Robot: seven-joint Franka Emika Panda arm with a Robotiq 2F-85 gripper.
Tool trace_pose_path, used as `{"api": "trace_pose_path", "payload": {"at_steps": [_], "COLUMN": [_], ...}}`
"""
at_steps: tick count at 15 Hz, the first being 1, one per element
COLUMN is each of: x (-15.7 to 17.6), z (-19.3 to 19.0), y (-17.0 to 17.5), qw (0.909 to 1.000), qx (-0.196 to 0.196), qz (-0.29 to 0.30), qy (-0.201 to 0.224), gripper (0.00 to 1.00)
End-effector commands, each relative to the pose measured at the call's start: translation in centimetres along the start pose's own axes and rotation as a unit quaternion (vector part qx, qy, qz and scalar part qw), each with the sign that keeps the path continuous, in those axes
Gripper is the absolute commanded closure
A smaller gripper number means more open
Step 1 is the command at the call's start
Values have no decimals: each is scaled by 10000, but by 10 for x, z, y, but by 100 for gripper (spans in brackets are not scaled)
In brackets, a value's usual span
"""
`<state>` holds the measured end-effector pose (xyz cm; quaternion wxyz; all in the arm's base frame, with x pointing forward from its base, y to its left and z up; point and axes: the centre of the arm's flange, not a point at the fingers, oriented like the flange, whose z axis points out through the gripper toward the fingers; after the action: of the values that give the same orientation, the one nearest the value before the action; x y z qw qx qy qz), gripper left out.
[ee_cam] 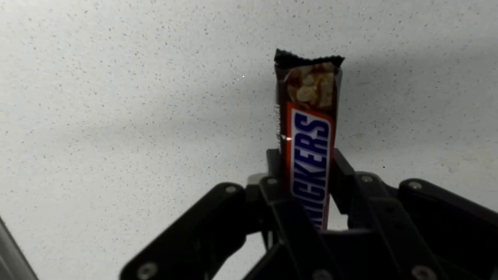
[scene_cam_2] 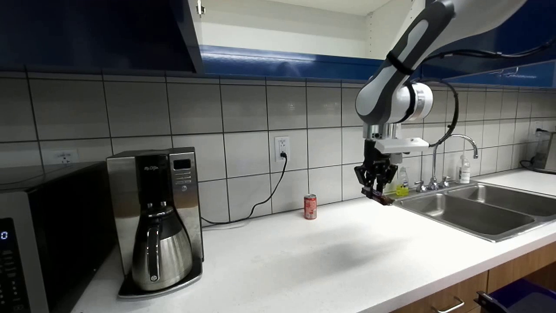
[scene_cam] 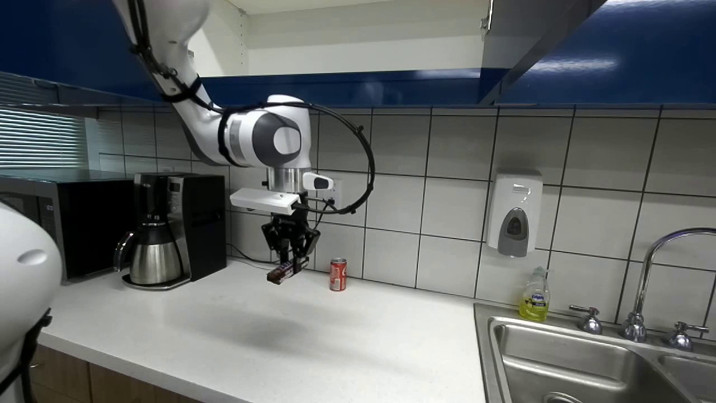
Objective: Put the brown packet in the open cabinet.
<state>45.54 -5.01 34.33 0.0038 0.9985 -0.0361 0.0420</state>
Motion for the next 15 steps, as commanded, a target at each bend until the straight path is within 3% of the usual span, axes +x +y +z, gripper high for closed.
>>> {"api": "trace_pose_path", "payload": {"at_steps": [1,9,15], "x": [-34,-60,-67], "z": [-68,-234,-326], "y": [-4,-6,-16], "qw": [9994,9918,9820], "qx": [44,139,166], "qz": [-220,-531,-715], "qy": [276,1158,1738], "gripper": [92,92,92]}}
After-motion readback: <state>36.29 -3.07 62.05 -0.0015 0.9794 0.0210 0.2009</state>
